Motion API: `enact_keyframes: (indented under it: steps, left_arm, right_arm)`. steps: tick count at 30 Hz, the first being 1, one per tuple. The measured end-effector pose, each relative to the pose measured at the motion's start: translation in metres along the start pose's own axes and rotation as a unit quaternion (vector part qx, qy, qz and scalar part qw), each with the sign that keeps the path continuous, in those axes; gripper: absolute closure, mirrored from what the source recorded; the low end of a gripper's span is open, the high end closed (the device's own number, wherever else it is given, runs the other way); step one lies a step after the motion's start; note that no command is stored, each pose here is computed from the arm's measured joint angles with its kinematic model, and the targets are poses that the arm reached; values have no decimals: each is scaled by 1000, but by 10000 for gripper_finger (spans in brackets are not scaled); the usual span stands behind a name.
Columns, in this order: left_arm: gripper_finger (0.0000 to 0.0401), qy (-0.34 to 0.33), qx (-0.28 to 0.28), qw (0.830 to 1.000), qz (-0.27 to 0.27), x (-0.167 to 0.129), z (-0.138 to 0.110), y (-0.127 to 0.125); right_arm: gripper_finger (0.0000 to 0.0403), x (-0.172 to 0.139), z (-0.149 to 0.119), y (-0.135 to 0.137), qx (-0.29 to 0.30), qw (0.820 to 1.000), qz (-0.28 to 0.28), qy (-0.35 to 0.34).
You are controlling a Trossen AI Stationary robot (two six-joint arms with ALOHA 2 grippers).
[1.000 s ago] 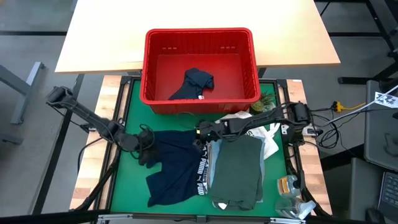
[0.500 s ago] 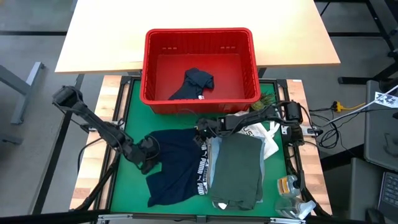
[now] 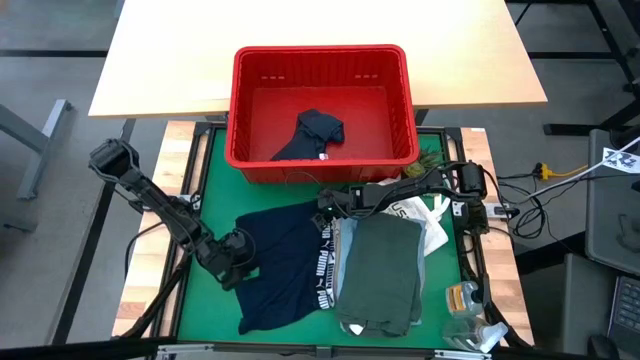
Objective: Fold Laundry from Bin
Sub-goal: Fold the dark blue boxer
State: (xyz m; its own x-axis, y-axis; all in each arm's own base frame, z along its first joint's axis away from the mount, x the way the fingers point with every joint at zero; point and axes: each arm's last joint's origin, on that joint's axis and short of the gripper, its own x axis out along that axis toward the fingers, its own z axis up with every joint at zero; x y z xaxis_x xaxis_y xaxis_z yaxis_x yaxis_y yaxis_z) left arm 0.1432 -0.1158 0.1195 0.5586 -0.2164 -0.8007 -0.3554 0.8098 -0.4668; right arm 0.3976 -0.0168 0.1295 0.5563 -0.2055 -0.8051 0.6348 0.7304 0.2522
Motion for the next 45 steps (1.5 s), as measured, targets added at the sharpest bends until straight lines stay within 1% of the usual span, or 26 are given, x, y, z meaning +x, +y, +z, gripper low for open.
enact_keyframes:
  steps: [3,6,10,14,19,24,26,28,31,34,38,45]
  left_arm:
    - [220,-13,1,1000,3,-1,1,0]
    - [220,-20,0,1000,4,-2,1,1]
    - [220,-22,-3,1000,-8,-6,2,0]
    - [220,-30,4,999,-19,-11,4,-2]
    - [220,-41,3,999,-24,-17,6,-1]
    - [220,-70,-3,997,-34,-23,10,-3]
    - [220,-82,-6,996,-44,-27,12,-4]
    - [220,-92,-10,994,-53,-31,13,-5]
    - [221,-122,-17,991,-57,-36,16,-5]
    - [221,-162,-22,986,-38,-39,19,-3]
    - [221,-201,-32,979,11,-39,24,5]
    - [221,-204,-61,970,118,-35,37,31]
  right_arm:
    - [244,0,0,1,-8,1000,5,0]
    - [244,-4,1,1,-29,1000,11,7]
    - [244,-14,3,1,-70,997,-11,38]
    - [244,-25,13,7,-94,993,-28,63]
    - [244,-39,29,17,-122,990,-28,67]
    - [244,-56,46,32,-134,989,-13,56]
    - [244,-62,51,40,-135,989,7,55]
    - [244,-68,52,51,-138,988,41,57]
    - [244,-75,44,68,-151,982,89,66]
    - [244,-80,32,85,-168,976,119,67]
    - [244,-88,8,105,-198,967,137,79]
    - [244,-108,-40,139,-255,946,172,98]
